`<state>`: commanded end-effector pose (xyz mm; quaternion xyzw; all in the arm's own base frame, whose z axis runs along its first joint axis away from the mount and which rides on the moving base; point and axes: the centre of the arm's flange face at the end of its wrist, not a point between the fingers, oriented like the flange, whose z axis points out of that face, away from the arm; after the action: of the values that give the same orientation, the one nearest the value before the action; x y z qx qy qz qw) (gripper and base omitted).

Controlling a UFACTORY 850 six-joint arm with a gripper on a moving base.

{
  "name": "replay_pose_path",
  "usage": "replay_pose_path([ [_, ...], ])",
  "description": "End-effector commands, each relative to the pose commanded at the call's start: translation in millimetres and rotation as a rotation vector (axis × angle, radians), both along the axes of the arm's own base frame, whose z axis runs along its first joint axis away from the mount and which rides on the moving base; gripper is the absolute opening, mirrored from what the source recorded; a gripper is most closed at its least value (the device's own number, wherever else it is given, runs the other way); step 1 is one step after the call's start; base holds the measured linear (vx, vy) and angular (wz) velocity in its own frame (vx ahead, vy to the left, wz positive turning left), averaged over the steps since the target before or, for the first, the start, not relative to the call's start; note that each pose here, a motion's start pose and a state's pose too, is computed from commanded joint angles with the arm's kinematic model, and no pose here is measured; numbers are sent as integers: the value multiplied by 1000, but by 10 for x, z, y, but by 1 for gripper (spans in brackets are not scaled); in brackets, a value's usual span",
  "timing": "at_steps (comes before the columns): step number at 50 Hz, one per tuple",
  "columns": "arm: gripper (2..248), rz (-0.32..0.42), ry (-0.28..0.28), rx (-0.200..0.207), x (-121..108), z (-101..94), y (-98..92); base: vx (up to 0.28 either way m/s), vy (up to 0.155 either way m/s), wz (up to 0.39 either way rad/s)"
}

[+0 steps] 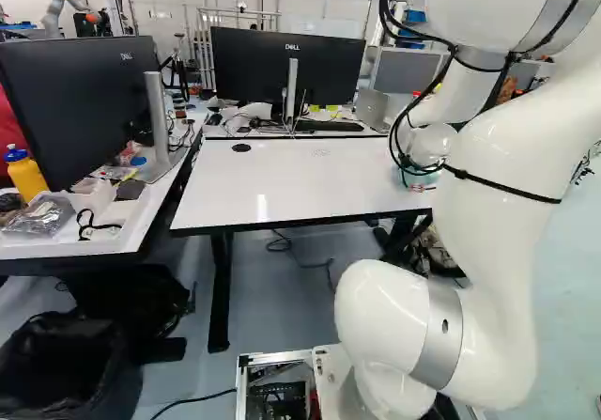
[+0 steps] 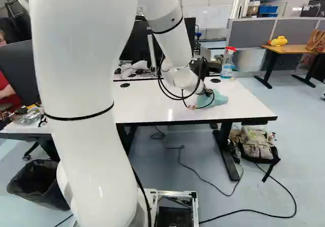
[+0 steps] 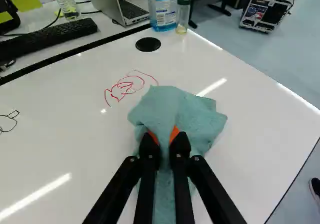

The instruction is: Clean the table with the green towel

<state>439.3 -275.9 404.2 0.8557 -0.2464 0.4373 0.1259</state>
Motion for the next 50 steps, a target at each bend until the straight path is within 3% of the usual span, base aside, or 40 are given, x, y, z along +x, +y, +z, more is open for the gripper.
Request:
replay_pose_path([
  [17, 39, 6, -32, -20, 12, 195, 28, 0, 0, 0],
  [39, 39, 59, -81, -48, 340, 435, 161, 0, 0, 0],
  [50, 39, 81, -87, -50, 545, 425, 192, 0, 0, 0],
])
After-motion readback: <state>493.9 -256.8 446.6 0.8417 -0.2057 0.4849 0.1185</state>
